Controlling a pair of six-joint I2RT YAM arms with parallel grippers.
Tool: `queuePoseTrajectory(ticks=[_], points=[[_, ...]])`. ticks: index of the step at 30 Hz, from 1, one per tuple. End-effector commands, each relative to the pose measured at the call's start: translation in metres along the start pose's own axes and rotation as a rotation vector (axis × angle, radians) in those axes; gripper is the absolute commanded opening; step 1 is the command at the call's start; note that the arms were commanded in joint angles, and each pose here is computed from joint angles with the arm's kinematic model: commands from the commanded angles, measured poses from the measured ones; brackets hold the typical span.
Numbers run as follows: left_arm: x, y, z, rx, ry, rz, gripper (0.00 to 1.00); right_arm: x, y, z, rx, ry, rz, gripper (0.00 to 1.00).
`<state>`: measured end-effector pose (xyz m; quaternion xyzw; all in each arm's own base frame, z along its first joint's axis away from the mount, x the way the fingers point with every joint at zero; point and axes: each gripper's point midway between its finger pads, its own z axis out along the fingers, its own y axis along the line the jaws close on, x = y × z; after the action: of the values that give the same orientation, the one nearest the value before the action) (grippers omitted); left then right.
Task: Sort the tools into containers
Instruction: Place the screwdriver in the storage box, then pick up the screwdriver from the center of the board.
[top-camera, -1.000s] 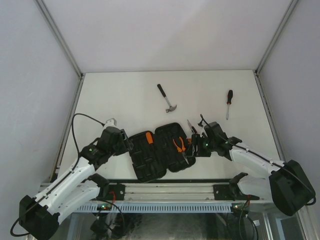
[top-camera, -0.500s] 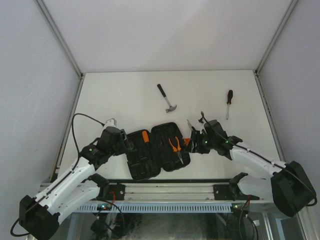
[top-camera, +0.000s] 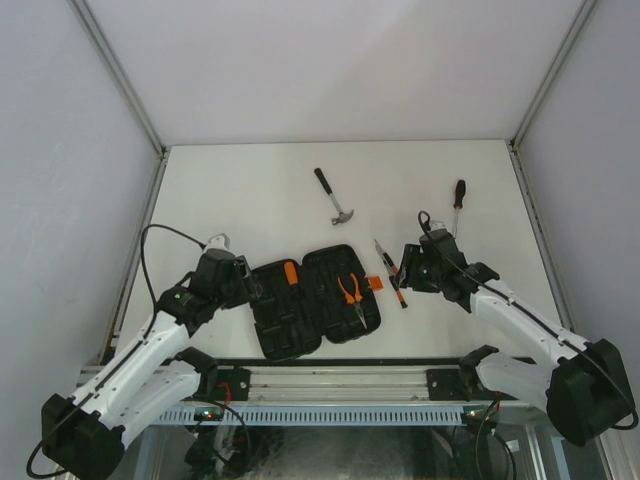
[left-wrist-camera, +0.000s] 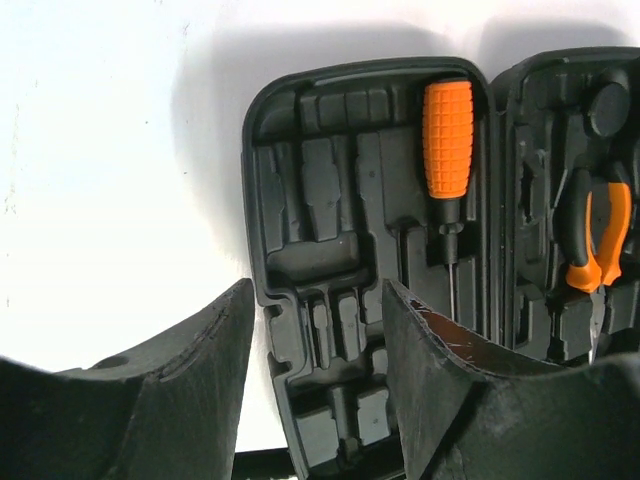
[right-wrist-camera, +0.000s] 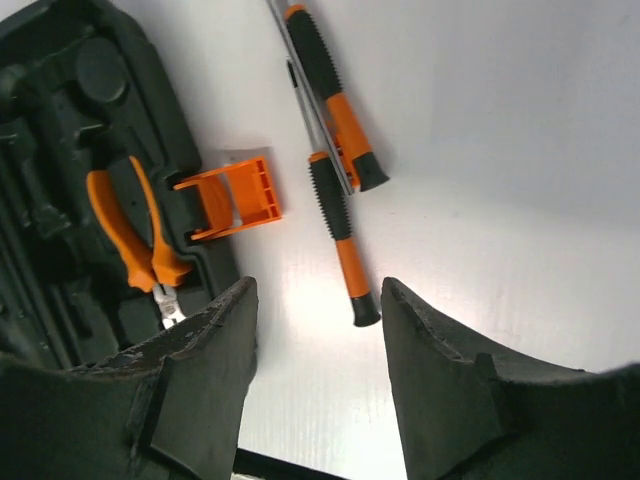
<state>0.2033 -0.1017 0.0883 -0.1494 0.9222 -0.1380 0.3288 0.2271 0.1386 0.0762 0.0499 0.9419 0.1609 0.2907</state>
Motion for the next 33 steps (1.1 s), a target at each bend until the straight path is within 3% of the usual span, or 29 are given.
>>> queuePoseTrajectory(ticks=[1,9,22,33], points=[[-0.028,-0.022,-0.02,0.074,-0.062,0.028,0.58,-0.023,-0.013,-0.005,0.085,-0.053,-0.022,0.52],[-0.048,-0.019,-0.043,0.05,-0.123,0.073,0.58,-0.055,-0.027,-0.011,0.097,-0.134,0.061,0.54],[-0.079,-0.006,-0.083,-0.014,-0.257,0.144,0.59,-0.166,-0.077,-0.009,0.237,-0.311,0.202,0.62],[-0.078,-0.009,-0.083,0.033,-0.288,0.142,0.6,-0.221,-0.12,0.008,0.327,-0.255,0.209,0.64]])
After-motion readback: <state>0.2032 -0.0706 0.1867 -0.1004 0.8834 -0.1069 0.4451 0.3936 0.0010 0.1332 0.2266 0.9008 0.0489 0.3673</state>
